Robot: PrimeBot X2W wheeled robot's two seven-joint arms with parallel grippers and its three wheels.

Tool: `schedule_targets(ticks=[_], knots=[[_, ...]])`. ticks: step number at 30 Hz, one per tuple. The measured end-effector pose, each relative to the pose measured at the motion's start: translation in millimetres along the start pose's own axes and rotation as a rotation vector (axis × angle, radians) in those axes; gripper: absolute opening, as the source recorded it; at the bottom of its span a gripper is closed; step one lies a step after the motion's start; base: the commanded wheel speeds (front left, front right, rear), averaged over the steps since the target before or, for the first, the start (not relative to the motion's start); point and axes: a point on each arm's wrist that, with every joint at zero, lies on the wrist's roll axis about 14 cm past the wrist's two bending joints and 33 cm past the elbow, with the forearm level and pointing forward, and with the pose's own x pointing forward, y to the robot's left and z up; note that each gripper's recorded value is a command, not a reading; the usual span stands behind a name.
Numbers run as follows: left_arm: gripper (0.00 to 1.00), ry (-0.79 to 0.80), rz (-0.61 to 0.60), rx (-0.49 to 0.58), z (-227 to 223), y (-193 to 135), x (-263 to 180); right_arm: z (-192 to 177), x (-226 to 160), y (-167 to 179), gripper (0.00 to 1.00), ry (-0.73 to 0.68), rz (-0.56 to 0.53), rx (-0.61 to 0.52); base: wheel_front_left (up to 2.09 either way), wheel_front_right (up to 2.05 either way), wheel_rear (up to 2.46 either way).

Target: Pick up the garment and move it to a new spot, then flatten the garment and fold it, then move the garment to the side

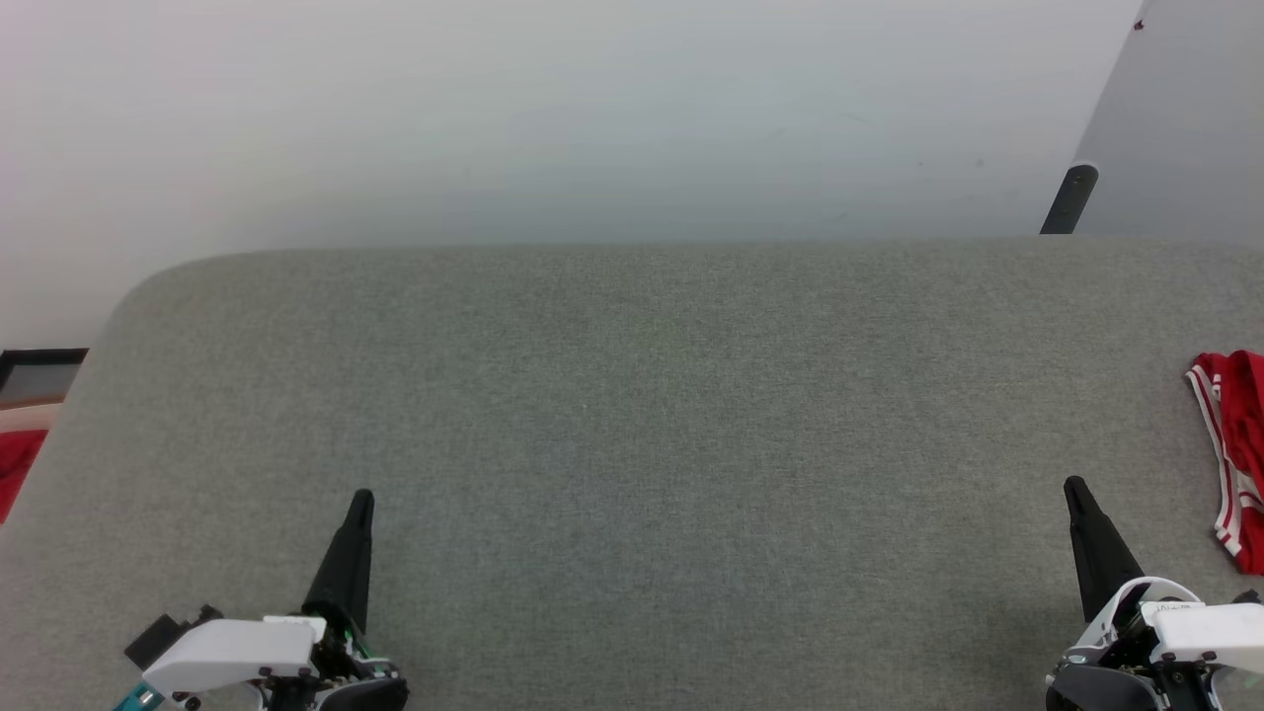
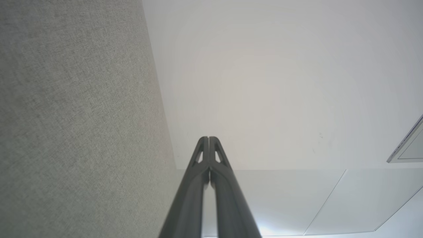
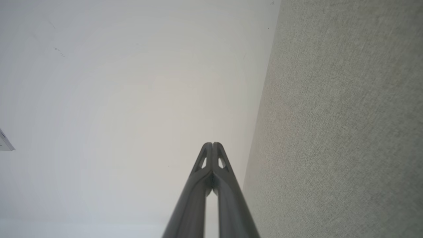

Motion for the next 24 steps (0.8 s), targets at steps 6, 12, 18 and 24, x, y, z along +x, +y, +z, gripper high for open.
schedule_targets(ticks=[6, 12, 18, 24], knots=[[0.00, 0.000, 0.000, 0.000, 0.0, 0.0, 0.0, 0.0, 0.0, 0.0, 0.00, 0.000, 0.000, 0.000, 0.00, 0.00, 0.00], [0.00, 0.000, 0.000, 0.000, 0.0, 0.0, 0.0, 0.0, 0.0, 0.0, 0.00, 0.000, 0.000, 0.000, 0.00, 0.00, 0.00], [0.00, 0.000, 0.000, 0.000, 0.0, 0.0, 0.0, 0.0, 0.0, 0.0, 0.00, 0.000, 0.000, 0.000, 0.00, 0.00, 0.00], [0.00, 0.000, 0.000, 0.000, 0.0, 0.0, 0.0, 0.0, 0.0, 0.0, 0.00, 0.000, 0.000, 0.000, 0.00, 0.00, 0.00]])
